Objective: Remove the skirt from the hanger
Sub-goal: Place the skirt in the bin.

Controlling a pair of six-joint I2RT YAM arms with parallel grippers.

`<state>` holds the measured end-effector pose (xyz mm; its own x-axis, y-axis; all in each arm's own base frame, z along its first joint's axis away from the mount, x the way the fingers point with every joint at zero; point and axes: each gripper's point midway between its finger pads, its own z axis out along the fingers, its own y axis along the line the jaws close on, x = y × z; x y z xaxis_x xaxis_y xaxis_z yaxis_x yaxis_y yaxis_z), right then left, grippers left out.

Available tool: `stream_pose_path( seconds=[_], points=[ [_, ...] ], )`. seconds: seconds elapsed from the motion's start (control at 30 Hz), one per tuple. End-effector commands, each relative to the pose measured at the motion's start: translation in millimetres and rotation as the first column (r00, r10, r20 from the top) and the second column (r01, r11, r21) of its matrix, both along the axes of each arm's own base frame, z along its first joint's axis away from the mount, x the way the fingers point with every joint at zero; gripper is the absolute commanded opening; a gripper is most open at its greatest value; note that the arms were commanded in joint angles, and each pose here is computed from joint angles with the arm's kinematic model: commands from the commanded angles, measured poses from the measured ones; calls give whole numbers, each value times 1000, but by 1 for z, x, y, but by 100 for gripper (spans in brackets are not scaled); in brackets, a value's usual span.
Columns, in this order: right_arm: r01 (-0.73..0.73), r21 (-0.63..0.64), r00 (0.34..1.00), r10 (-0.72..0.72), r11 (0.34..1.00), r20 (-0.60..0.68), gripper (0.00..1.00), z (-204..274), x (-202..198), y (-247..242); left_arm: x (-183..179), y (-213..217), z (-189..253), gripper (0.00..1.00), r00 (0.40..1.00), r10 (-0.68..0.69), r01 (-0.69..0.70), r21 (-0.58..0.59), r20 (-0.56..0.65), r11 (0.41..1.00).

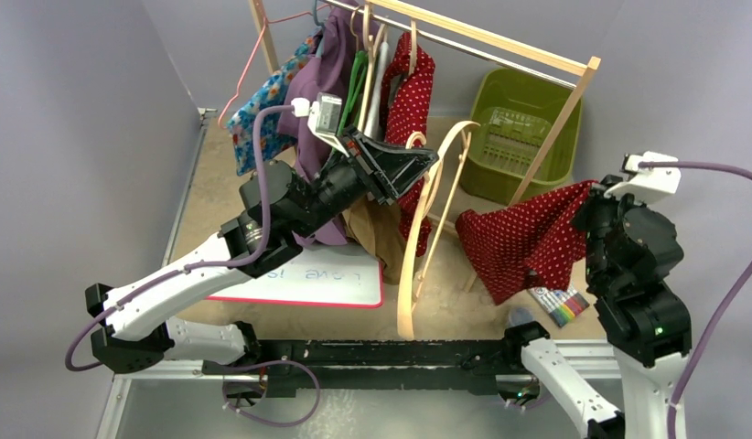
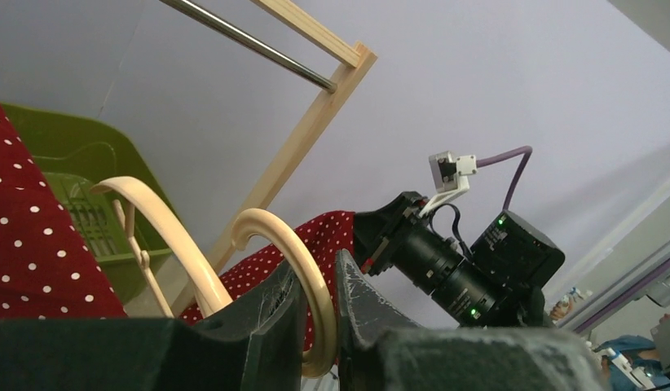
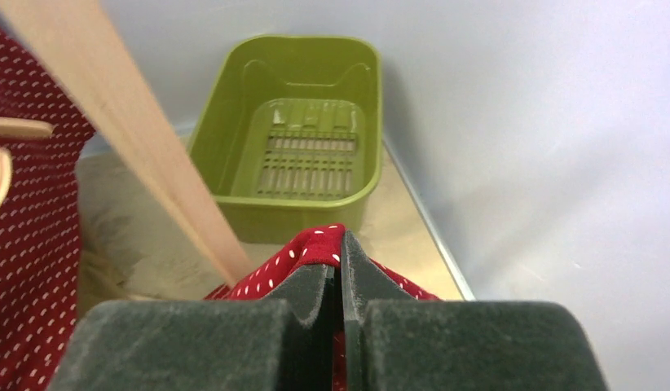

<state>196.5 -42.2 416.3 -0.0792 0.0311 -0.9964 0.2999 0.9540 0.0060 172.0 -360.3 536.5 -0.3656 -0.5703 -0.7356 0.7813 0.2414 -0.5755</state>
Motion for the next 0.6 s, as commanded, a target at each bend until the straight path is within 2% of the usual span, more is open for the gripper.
stream_pose_path(
  seconds=[0.0,0.13,0.3,0.37,0.57],
  points=[
    [166,30,979,-168,986,111,0,47,10,-22,0,18,26,0,998,52,-50,-48,45,998],
    [166,83,971,-178,983,160,0,64,41,-13,1,17,29,0,998,50,-48,-41,45,998],
    [173,117,969,-190,978,156,0,64,94,-3,0,13,29,0,1000,28,-27,-48,15,998],
    [122,144,974,-147,982,173,0,69,111,-7,0,13,28,0,1000,22,-22,-56,-3,998],
    [36,197,977,-76,980,199,0,76,134,-33,-1,13,28,0,1000,12,-14,-63,-23,998]
  ],
)
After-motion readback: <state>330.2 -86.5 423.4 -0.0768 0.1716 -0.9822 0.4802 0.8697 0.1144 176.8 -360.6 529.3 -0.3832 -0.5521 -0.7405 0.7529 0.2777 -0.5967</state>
